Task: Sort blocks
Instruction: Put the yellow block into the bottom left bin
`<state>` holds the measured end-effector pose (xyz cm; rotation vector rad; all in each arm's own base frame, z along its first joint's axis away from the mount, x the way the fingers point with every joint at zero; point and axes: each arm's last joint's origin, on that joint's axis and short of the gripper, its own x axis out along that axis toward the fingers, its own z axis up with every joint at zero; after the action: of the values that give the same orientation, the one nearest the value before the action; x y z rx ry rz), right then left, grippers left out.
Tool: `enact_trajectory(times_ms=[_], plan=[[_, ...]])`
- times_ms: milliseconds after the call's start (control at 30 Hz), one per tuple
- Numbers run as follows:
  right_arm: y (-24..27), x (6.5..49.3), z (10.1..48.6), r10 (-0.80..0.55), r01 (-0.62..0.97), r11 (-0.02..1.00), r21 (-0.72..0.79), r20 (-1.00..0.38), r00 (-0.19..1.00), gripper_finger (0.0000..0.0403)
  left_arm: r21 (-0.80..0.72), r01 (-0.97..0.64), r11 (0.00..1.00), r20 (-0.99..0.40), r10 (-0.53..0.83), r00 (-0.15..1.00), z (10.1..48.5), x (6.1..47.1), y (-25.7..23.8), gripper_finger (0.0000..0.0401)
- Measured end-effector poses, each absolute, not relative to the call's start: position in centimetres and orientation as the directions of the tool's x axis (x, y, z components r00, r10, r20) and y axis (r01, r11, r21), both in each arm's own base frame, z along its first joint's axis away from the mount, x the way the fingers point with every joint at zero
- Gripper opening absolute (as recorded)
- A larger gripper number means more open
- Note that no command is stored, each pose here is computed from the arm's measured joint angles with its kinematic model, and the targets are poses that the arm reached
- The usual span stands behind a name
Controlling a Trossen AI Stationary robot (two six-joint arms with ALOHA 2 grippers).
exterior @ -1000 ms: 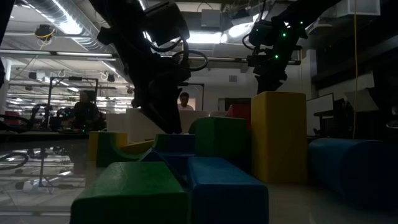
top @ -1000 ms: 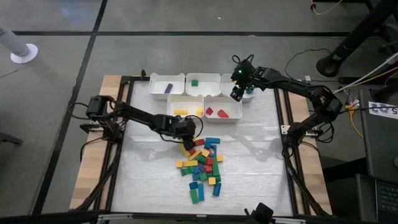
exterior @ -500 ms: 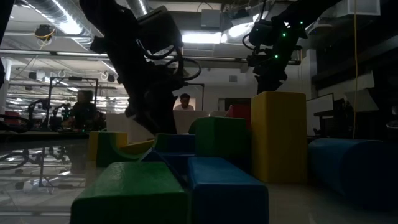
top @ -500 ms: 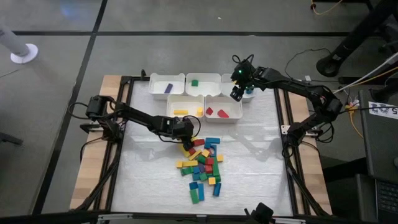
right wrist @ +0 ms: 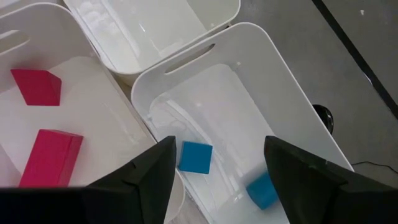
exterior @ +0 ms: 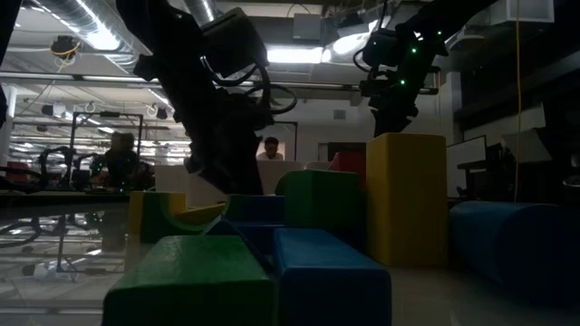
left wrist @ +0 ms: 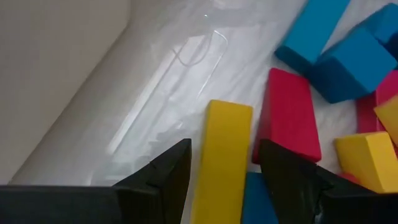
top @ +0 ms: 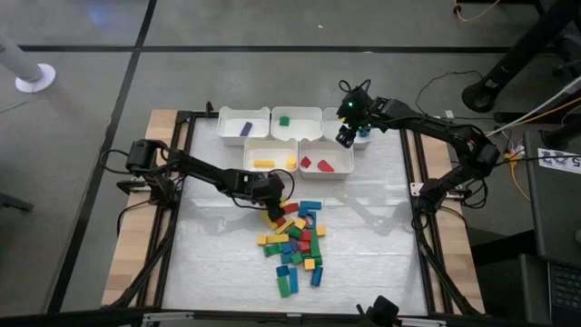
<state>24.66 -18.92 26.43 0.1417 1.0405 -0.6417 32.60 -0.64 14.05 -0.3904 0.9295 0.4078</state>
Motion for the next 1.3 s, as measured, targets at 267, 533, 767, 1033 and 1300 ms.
enact_trajectory(times_ms=[267,533,767,1033,1300], plan=[[-18.9,24.7,26.4,-0.426,0.556,0.811,-0.185,-0.837,0.343,0.0243,-0.102,-0.452,0.886,-0.849,0.159,0.504,13.0,32.6,-1.4,0.0175],[-18.8,24.8,26.4,-0.386,0.538,0.831,-0.140,-0.842,0.377,0.0243,-0.107,-0.476,0.873,-0.853,0.166,0.496,12.7,32.7,-1.3,0.0143],[-18.1,24.6,27.4,-0.271,0.468,0.884,-0.007,-0.824,0.499,0.0243,-0.157,-0.508,0.847,-0.838,0.158,0.523,13.9,32.6,-0.7,0.0090],[-15.7,22.0,31.9,-0.240,0.429,0.899,0.093,-0.715,0.657,0.0243,-0.245,-0.513,0.823,-0.716,0.204,0.668,19.7,31.5,1.7,0.0090],[-11.7,18.4,35.0,-0.219,0.431,0.890,0.146,-0.694,0.686,0.0243,-0.167,-0.566,0.807,-0.650,0.341,0.679,22.2,30.0,6.0,0.0095]])
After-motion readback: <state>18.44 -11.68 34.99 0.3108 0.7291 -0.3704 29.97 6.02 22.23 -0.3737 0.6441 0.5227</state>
